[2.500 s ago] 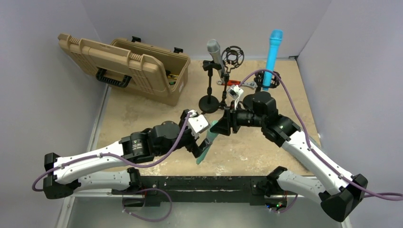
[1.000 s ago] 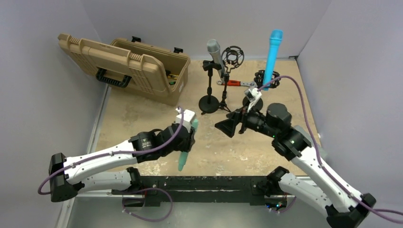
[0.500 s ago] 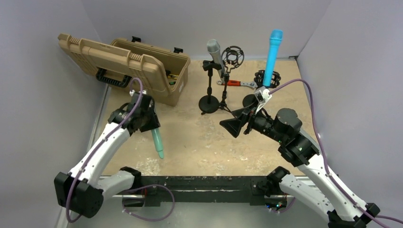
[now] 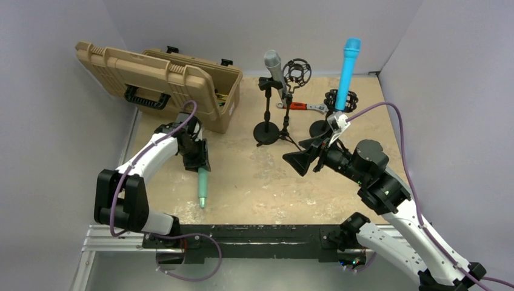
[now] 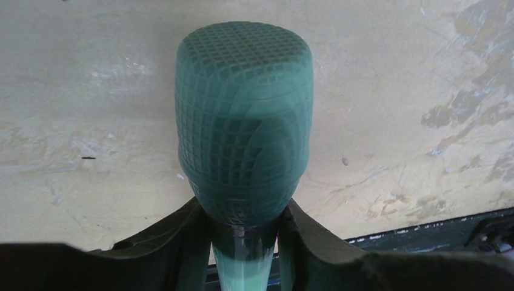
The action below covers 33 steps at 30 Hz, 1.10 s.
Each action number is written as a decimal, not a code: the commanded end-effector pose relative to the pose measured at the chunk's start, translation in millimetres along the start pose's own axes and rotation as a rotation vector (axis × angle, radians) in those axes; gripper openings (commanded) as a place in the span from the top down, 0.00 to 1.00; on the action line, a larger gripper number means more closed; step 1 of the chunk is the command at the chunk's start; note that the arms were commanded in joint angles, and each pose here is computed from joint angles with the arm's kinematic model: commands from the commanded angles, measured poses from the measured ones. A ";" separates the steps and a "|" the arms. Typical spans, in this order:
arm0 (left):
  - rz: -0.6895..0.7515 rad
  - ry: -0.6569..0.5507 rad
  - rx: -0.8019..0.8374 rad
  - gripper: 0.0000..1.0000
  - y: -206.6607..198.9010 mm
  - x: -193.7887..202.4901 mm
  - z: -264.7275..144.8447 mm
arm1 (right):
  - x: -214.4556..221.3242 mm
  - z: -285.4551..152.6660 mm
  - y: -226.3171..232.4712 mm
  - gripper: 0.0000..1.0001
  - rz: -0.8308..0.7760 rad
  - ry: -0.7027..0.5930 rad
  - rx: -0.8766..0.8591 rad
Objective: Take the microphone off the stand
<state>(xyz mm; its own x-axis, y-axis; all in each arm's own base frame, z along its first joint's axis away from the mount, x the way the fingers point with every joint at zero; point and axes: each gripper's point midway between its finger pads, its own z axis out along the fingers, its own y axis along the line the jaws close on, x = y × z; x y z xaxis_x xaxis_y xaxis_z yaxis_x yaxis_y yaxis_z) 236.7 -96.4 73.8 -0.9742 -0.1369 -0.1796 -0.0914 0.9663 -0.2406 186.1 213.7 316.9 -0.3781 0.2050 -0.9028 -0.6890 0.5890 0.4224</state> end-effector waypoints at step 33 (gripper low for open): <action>-0.014 0.020 -0.121 0.54 5.3 46.7 38.3 | -20.4 -10.0 7.0 0.12 -0.023 -0.086 -0.006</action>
<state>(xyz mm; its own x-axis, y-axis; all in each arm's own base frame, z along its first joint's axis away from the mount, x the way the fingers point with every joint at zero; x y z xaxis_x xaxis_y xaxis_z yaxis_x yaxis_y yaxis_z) 191.1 -102.1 23.4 -0.9822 -0.1371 -0.1287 -0.1217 0.9852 -0.1204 182.6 205.2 328.6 -0.3362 0.2272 -0.9140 -0.6903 0.6007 0.4032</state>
